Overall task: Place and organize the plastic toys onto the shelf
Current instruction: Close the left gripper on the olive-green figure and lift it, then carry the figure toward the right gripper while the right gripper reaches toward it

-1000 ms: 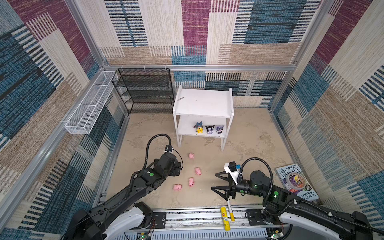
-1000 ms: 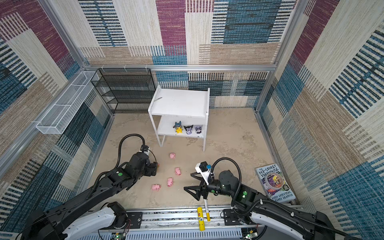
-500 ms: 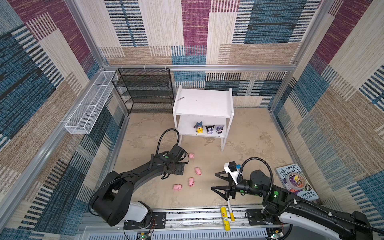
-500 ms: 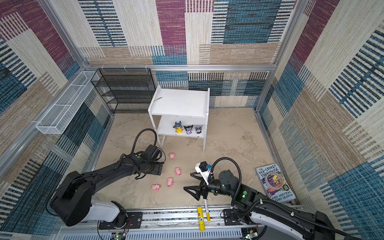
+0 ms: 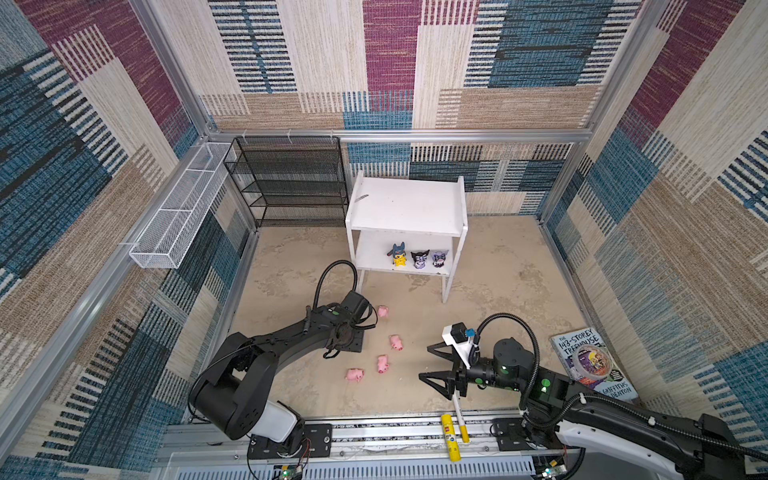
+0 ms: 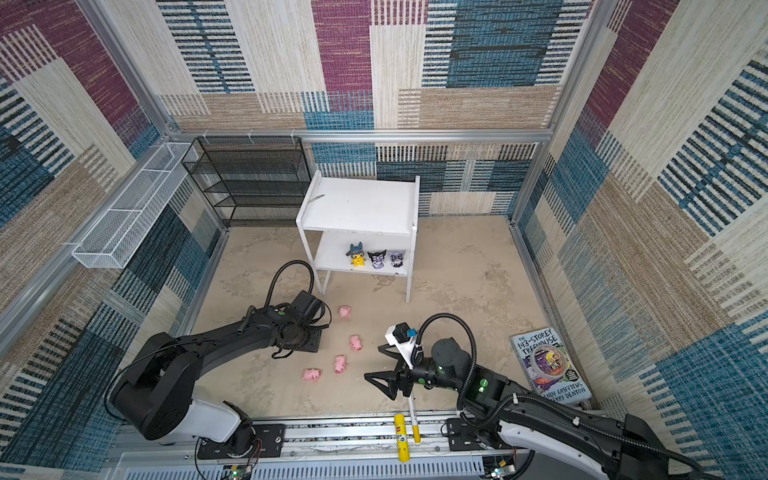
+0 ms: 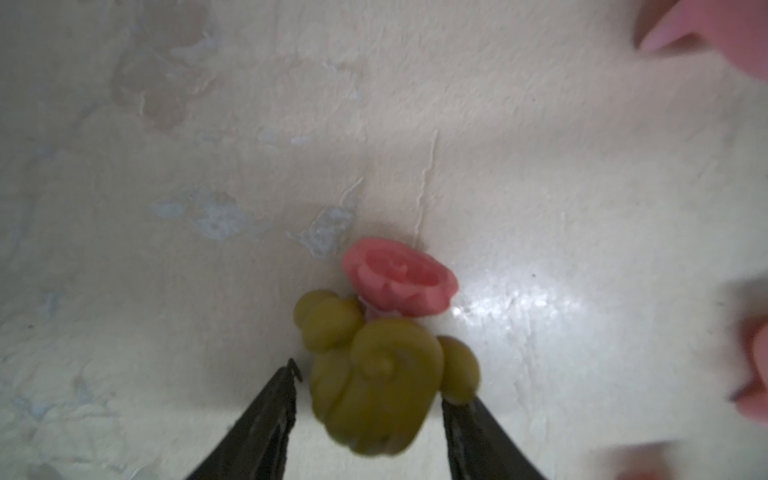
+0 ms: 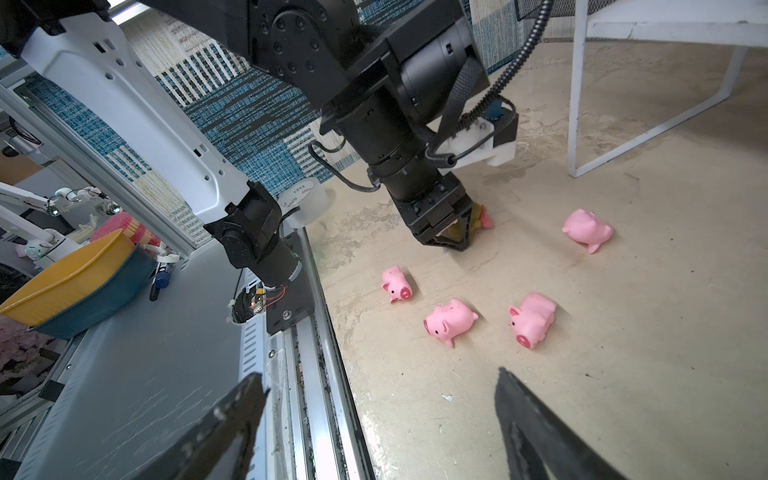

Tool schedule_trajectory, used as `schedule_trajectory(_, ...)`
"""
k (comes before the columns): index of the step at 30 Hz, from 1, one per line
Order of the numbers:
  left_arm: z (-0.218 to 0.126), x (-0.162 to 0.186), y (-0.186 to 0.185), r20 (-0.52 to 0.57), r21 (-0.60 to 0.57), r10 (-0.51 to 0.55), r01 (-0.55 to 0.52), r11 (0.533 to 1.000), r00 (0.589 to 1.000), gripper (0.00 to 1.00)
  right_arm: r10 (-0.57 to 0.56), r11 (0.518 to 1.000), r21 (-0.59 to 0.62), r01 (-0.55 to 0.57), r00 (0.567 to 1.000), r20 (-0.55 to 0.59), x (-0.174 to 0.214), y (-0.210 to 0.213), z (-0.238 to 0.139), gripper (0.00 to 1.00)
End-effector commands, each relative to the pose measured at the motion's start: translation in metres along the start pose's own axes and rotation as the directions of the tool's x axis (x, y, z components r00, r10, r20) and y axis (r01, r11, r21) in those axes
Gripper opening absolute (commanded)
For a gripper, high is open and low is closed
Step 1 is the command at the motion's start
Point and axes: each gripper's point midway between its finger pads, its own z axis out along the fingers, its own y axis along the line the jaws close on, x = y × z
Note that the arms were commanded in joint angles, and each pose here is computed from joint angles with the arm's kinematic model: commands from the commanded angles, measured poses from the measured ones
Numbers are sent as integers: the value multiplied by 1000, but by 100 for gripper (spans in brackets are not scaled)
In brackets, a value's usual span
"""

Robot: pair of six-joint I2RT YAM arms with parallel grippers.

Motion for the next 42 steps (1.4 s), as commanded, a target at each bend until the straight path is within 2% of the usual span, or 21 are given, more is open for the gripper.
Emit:
schedule_trajectory(1, 0, -10, -6, 22, 15, 18, -18, 1000, 1000, 58, -27, 1000, -12, 28, 998, 52, -15, 5, -1, 88)
schedule_trajectory(4, 1, -15, -9, 28, 20, 39, -40, 999, 999, 54, -24, 1000, -8, 25, 998, 59, -16, 5, -4, 88)
schedule_trajectory(7, -1, -15, -15, 29, 60, 59, -61, 996, 998, 44, -23, 1000, 2, 23, 997, 67, -16, 3, -5, 88)
schedule_trajectory(13, -37, -15, -36, 41, 207, 109, -115, 972, 993, 28, -35, 999, 20, 34, 999, 38, -19, 0, 1, 87)
schedule_trajectory(18, -77, -4, -49, 27, 327, 127, -129, 936, 992, 27, -67, 997, 27, 66, 997, 27, -18, -1, 5, 87)
schedule_trajectory(23, -133, 21, -78, -1, 546, 232, -194, 815, 973, 27, -74, 997, 28, 73, 997, 5, -16, -3, 9, 88)
schedule_trajectory(25, -158, 25, -93, 51, 620, 266, -239, 748, 963, 27, -52, 998, 30, 52, 998, 24, -23, -2, 9, 88)
schedule_trajectory(28, -185, 35, -106, 106, 668, 335, -317, 673, 936, 27, 11, 1000, -27, -10, 999, 53, -42, 5, 8, 87)
schedule_trajectory(30, -201, 44, -115, 106, 725, 370, -326, 606, 923, 27, -9, 995, -95, 14, 998, 59, -45, 19, 4, 85)
schedule_trajectory(32, -211, 50, -119, 96, 754, 388, -322, 573, 917, 27, -45, 996, -73, 49, 998, 50, -37, 15, -2, 84)
schedule_trajectory(34, -216, 53, -117, 73, 755, 396, -310, 578, 915, 27, -79, 997, -22, 80, 997, 25, -29, 7, -6, 82)
schedule_trajectory(36, -220, 54, -115, 46, 752, 400, -296, 590, 915, 28, -92, 992, -80, 96, 994, 55, -27, 17, -7, 82)
schedule_trajectory(38, -222, 58, -113, -4, 753, 399, -260, 604, 917, 29, -126, 990, -58, 128, 991, 35, -25, 16, 0, 83)
schedule_trajectory(40, -228, 67, -114, -61, 777, 406, -211, 593, 912, 29, -189, 982, -12, 188, 982, -22, -19, 11, 13, 83)
schedule_trajectory(42, -233, 77, -112, -99, 794, 413, -178, 581, 905, 29, -264, 964, -28, 263, 964, -35, -16, 14, 24, 83)
